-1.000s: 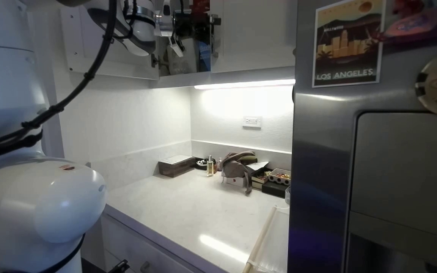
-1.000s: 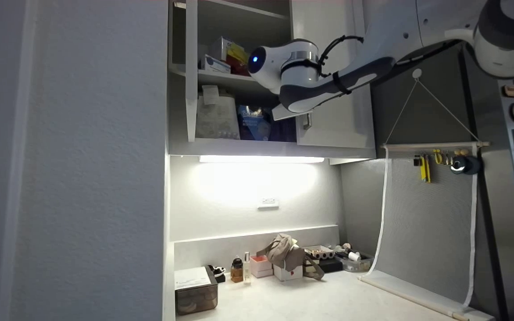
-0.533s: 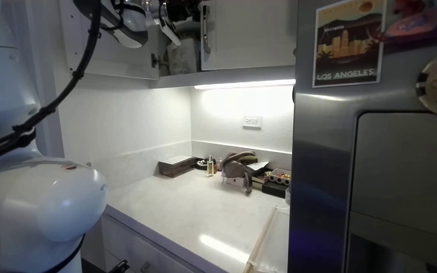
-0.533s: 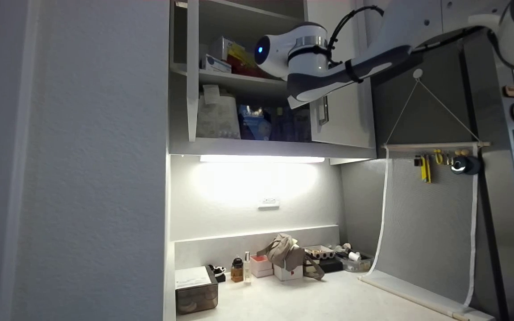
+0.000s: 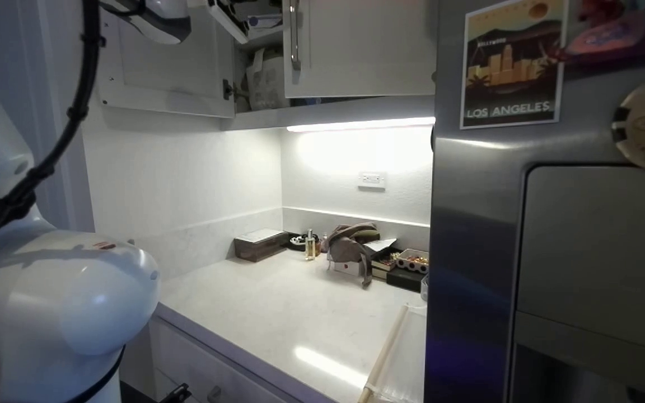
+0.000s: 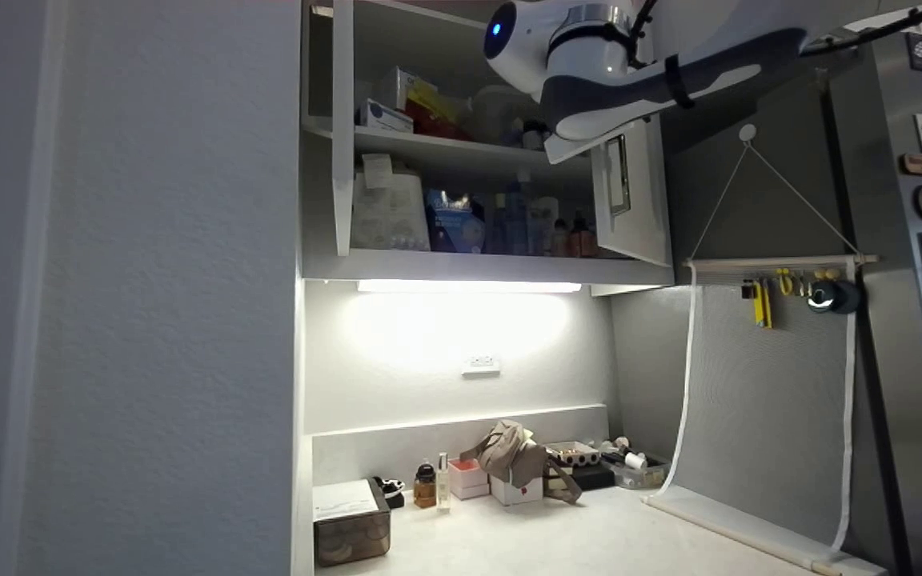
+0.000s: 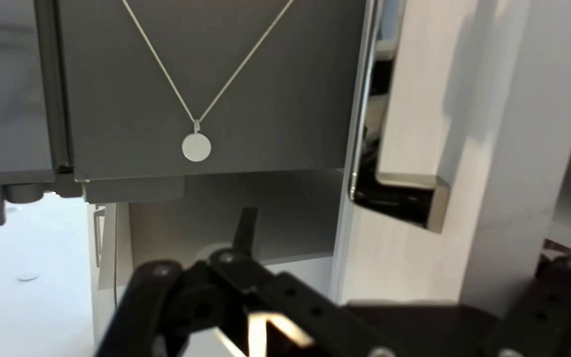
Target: Open the right cupboard door, take the brown bottle out of the cupboard, and put it on the counter
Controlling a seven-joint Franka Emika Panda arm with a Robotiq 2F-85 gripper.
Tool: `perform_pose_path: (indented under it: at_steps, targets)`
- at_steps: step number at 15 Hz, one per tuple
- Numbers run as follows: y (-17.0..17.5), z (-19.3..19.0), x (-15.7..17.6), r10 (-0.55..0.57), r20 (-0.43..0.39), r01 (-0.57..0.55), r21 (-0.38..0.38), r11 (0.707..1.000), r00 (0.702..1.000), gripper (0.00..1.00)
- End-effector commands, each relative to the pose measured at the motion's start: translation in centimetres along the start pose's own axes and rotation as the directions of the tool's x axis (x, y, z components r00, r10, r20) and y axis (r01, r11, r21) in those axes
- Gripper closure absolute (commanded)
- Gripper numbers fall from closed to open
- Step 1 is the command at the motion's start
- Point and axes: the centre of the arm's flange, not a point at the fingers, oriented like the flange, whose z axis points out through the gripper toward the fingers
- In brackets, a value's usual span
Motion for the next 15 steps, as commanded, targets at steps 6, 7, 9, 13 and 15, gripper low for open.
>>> perform_pose_path:
  at_steps: [6,7,9,13,15]
  targets:
    - [6.1,2.9,3.8,0.027,0.430,-0.067,0.078,0.995,0.903,0.00]
    - [6.3,3.2,3.8,0.025,0.478,-0.081,0.097,0.992,0.878,0.00]
    - [6.4,3.9,4.2,-0.005,0.569,-0.088,0.136,0.987,0.822,0.00]
    - [6.9,5.4,5.2,-0.108,0.709,-0.044,0.193,0.980,0.697,0.00]
    - [7.6,6.5,4.9,-0.134,0.759,-0.011,0.182,0.983,0.637,0.00]
